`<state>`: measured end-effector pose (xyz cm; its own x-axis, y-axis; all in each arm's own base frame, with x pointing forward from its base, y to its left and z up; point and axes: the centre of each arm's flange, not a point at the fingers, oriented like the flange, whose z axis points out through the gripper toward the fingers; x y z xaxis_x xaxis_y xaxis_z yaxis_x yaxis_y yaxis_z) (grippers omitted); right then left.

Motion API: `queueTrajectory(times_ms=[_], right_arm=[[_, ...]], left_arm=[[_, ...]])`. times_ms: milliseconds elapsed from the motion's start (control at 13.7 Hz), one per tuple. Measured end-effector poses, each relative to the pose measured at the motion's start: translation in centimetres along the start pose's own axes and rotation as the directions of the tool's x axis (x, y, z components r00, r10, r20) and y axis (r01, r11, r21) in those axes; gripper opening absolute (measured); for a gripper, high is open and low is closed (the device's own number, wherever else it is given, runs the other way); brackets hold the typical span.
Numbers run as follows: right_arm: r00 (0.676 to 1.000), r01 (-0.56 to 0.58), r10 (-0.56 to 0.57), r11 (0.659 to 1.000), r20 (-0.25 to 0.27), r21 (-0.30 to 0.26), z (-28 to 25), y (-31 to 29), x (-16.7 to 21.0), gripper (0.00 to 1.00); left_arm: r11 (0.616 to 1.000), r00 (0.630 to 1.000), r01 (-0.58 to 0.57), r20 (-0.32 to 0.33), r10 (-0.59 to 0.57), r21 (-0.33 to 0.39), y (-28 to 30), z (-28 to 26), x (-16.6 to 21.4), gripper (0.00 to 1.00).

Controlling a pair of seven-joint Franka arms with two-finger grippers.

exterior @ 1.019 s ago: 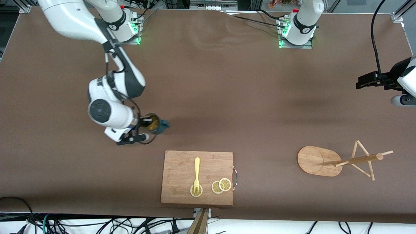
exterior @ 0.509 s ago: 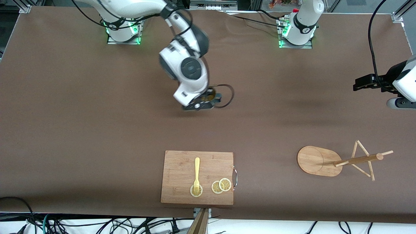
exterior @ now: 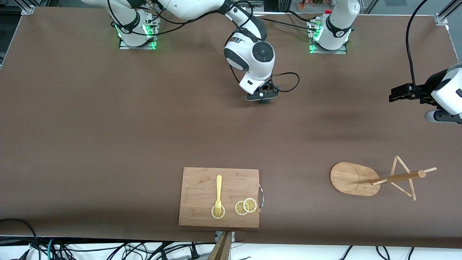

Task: Pass cup and hang on rack
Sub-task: 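Carry the mug toward the table middle with the right gripper, then release the mug with the right gripper while the left gripper approaches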

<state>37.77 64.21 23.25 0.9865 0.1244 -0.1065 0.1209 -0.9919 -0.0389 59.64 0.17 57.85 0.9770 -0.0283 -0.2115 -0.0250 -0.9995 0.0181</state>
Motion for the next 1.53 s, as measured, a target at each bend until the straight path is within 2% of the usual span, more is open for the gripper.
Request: queueTrajectory(times_ms=[291,437,582,728,801,873,946,1019,1165,1310,1456,1528], right_arm=[[1.000,-0.013,0.013,1.000,-0.004,-0.002,0.2,0.0,0.2,0.04],[1.000,-0.018,0.018,1.000,-0.005,-0.003,0.3,-0.1,0.1,0.07],[1.000,-0.024,0.024,1.000,-0.005,-0.002,0.3,-0.1,0.1,0.21],[1.000,-0.026,0.026,1.000,-0.009,0.002,-0.2,-0.2,0.2,0.41],[1.000,-0.027,0.027,1.000,-0.010,0.002,-0.8,-0.3,0.3,0.49],[1.000,-0.028,0.028,1.000,-0.009,-0.004,-1.9,-0.3,0.4,0.49],[0.999,-0.033,0.033,0.999,-0.011,-0.010,-3.6,0.0,0.6,0.54],[0.999,-0.045,0.045,0.999,-0.018,-0.009,-6.1,0.5,1.2,0.62],[0.996,-0.073,0.074,0.997,-0.051,0.021,-13.2,3.3,3.6,0.84],[0.992,-0.087,0.090,0.996,-0.084,0.035,-20.5,8.7,6.7,0.99],[0.978,-0.161,0.166,0.986,-0.123,0.046,-26.0,16.5,10.9,1.00],[0.970,-0.196,0.202,0.979,-0.133,0.061,-28.0,20.9,13.1,1.00]], left_arm=[[0.999,0.999,-0.048,0.022,0.048,0.000,2.4,0.3,-0.1,1.00],[0.995,0.994,-0.099,0.037,0.100,-0.011,4.1,0.7,-0.1,1.00],[0.984,0.982,-0.173,0.066,0.175,-0.038,5.0,1.4,-0.2,1.00],[0.952,0.948,-0.295,0.097,0.302,-0.081,5.3,3.0,-0.1,1.00],[0.925,0.919,-0.368,0.111,0.377,-0.099,5.4,4.0,0.0,1.00],[0.890,0.883,-0.441,0.120,0.454,-0.119,5.6,4.9,0.0,1.00],[0.842,0.834,-0.521,0.126,0.537,-0.141,6.2,5.8,0.0,1.00],[0.785,0.776,-0.597,0.130,0.617,-0.163,7.2,6.7,-0.1,1.00],[0.662,0.653,-0.716,0.125,0.747,-0.222,8.8,8.7,-0.4,1.00],[0.561,0.561,-0.781,0.086,0.823,-0.277,9.4,10.4,-0.5,1.00],[0.473,0.481,-0.839,0.040,0.876,-0.270,10.7,12.2,-0.4,1.00],[0.441,0.451,-0.861,0.020,0.892,-0.252,11.9,13.1,-0.5,1.00]])
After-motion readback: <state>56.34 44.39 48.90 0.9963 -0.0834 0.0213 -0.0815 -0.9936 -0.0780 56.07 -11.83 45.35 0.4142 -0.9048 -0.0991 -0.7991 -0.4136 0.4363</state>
